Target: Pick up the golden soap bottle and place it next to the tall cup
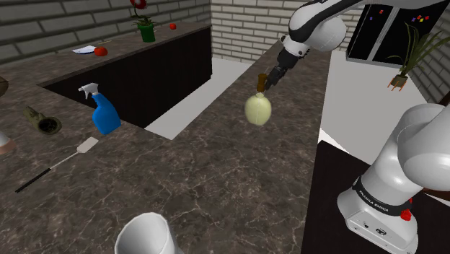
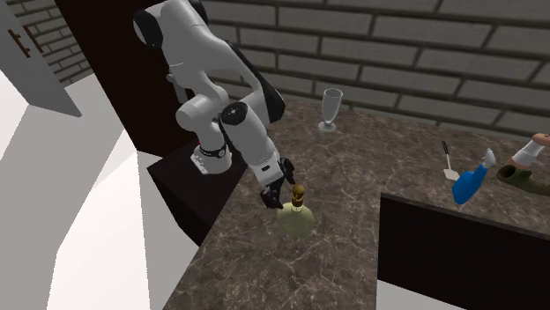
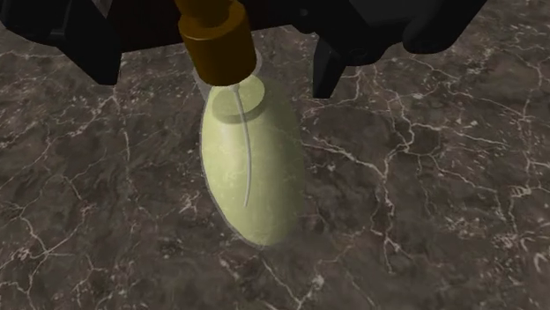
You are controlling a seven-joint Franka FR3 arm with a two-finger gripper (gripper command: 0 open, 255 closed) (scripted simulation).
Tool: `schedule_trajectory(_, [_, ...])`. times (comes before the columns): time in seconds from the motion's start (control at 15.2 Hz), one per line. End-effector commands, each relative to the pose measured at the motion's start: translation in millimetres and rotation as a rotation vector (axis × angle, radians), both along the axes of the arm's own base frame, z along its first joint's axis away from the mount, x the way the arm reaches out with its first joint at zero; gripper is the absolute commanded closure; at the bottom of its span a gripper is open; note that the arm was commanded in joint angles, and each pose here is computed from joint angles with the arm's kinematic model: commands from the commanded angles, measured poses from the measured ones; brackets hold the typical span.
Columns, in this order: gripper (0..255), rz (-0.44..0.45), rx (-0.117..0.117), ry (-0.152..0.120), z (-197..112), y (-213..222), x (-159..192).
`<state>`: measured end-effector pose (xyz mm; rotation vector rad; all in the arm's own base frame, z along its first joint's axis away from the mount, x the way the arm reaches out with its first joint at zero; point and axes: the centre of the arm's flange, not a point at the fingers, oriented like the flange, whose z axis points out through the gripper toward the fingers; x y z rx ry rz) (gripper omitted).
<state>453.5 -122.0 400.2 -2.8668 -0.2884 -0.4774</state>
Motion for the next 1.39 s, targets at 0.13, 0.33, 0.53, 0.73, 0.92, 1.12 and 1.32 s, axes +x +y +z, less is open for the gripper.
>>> schedule_trajectory(0.13, [0, 0.004, 0.000, -0.005, -19.6, 4.1, 7.0])
schedule_trajectory(0.33, [0, 0.004, 0.000, -0.005, -32.1, 7.5, 11.0])
schedule_trajectory(0.53, [0, 0.004, 0.000, -0.005, -32.1, 7.5, 11.0])
schedule_trajectory(0.73, [0, 0.004, 0.000, -0.005, -32.1, 7.5, 11.0])
schedule_trajectory(0.92, [255, 0.004, 0.000, -0.005, -32.1, 7.5, 11.0])
schedule_trajectory(1.12, [255, 0.004, 0.000, -0.005, -32.0, 7.5, 11.1])
schedule_trajectory(1.32, [255, 0.004, 0.000, -0.005, -32.2, 7.6, 11.2])
